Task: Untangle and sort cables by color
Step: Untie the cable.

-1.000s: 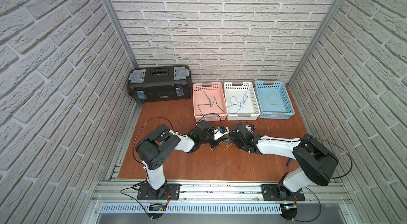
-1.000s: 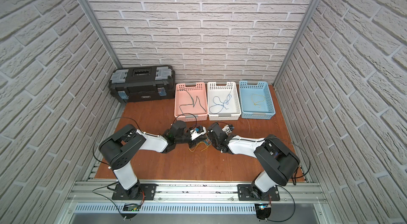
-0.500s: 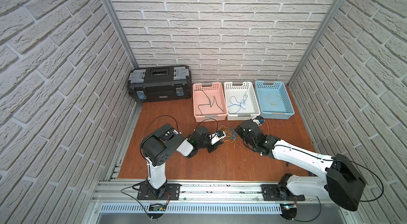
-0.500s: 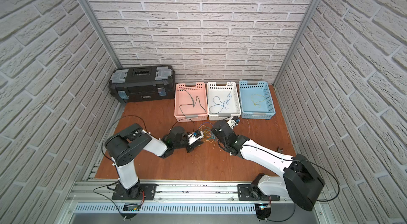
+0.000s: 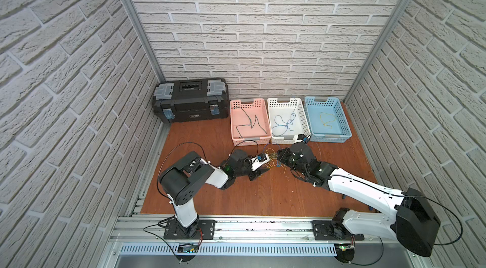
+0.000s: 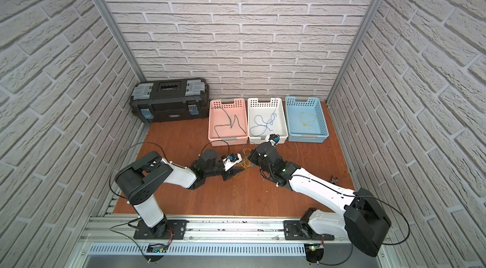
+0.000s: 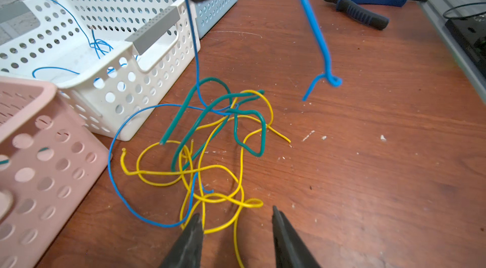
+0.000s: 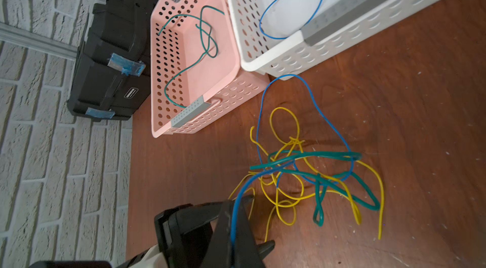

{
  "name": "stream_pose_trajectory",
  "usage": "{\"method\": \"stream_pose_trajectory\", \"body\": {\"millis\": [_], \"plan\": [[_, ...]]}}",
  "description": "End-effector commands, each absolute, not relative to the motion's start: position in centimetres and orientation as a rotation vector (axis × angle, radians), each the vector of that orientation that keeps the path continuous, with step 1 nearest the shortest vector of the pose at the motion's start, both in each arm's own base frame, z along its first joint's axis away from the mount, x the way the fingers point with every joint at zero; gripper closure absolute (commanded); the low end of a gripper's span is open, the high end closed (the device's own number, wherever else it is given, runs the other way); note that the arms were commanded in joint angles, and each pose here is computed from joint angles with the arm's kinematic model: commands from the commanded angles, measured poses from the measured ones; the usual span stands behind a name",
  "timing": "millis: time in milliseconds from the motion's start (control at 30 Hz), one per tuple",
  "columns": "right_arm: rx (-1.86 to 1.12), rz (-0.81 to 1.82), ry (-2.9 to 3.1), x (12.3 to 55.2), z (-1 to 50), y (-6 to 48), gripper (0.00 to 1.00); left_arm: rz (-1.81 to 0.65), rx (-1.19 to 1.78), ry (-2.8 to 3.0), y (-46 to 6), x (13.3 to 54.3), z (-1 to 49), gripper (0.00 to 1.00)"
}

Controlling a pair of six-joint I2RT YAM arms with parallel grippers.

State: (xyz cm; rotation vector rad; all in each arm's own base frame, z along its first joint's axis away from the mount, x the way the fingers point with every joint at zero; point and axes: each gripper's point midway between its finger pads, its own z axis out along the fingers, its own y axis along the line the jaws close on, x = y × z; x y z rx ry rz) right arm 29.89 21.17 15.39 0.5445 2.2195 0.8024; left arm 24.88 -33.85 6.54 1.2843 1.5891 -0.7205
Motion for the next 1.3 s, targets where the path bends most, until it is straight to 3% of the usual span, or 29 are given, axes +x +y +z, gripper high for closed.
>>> {"method": "stream_pose_trajectory", "body": {"millis": [0,200,400,600,1000,1267], "plan": [[0.483,0.905,2.146,30.0,18.6,22.5,0.97,-0.765,1.293,1.513,-35.6,24.3,8.5,0.47],[0.447,0.922,2.152,29.7,18.9,23.1,0.97,-0.752,1.113,1.475,-34.9,25.7,10.7,0.45],[0.149,0.877,2.228,28.8,20.0,24.8,0.97,-0.659,1.143,1.508,-32.0,25.6,9.5,0.55],[-0.102,0.865,2.309,27.1,20.1,26.0,0.97,-0.578,1.191,1.491,-31.0,26.6,10.1,0.5],[-0.138,0.903,2.344,26.8,19.2,27.0,0.97,-0.553,1.205,1.44,-31.7,28.2,10.9,0.52],[-0.15,0.896,2.36,26.9,18.8,27.2,0.97,-0.484,1.205,1.443,-29.0,27.6,11.1,0.5]]}}
